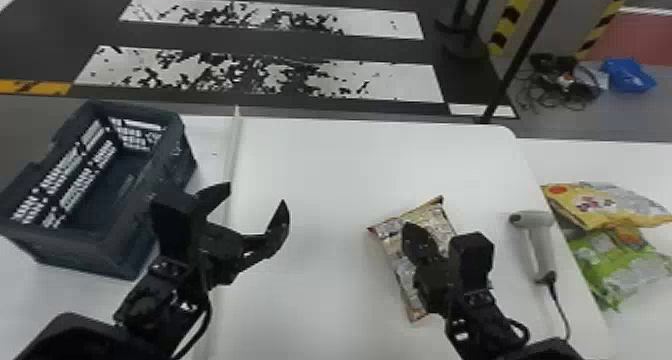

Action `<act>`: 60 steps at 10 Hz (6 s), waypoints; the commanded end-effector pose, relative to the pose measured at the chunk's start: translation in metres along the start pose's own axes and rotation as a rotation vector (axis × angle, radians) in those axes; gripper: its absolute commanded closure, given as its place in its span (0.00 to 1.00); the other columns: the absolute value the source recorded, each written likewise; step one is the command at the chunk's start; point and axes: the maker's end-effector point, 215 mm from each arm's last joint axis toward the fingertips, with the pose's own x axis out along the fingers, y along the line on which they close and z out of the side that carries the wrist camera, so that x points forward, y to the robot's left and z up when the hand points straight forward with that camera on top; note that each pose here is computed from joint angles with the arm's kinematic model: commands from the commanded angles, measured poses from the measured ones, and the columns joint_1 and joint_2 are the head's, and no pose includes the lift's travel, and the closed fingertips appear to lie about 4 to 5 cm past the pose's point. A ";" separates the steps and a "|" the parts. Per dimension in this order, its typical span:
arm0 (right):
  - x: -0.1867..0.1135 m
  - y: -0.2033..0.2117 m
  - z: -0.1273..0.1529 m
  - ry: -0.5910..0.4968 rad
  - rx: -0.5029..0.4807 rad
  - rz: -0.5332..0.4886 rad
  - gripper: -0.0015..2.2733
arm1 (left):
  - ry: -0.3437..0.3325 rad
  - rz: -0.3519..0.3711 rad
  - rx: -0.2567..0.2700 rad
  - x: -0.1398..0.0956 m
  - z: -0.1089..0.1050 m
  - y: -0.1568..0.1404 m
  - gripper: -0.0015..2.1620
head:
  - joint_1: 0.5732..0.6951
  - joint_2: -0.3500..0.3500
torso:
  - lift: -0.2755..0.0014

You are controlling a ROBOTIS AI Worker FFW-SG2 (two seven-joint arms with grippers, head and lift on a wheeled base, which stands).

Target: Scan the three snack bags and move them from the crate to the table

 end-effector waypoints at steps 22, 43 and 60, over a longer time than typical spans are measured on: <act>-0.038 -0.073 -0.057 0.017 0.185 -0.228 0.99 | -0.060 0.100 -0.065 -0.022 0.021 0.064 0.02 | 1.00 0.31 | 0.77; -0.019 -0.276 -0.068 0.210 0.177 -0.189 0.31 | -0.030 0.059 -0.035 -0.027 0.006 0.042 0.02 | 1.00 0.00 | 0.77; -0.121 -0.105 -0.023 0.118 0.341 -0.022 0.99 | -0.035 0.033 -0.037 -0.026 0.011 0.023 0.02 | 1.00 0.10 | 0.77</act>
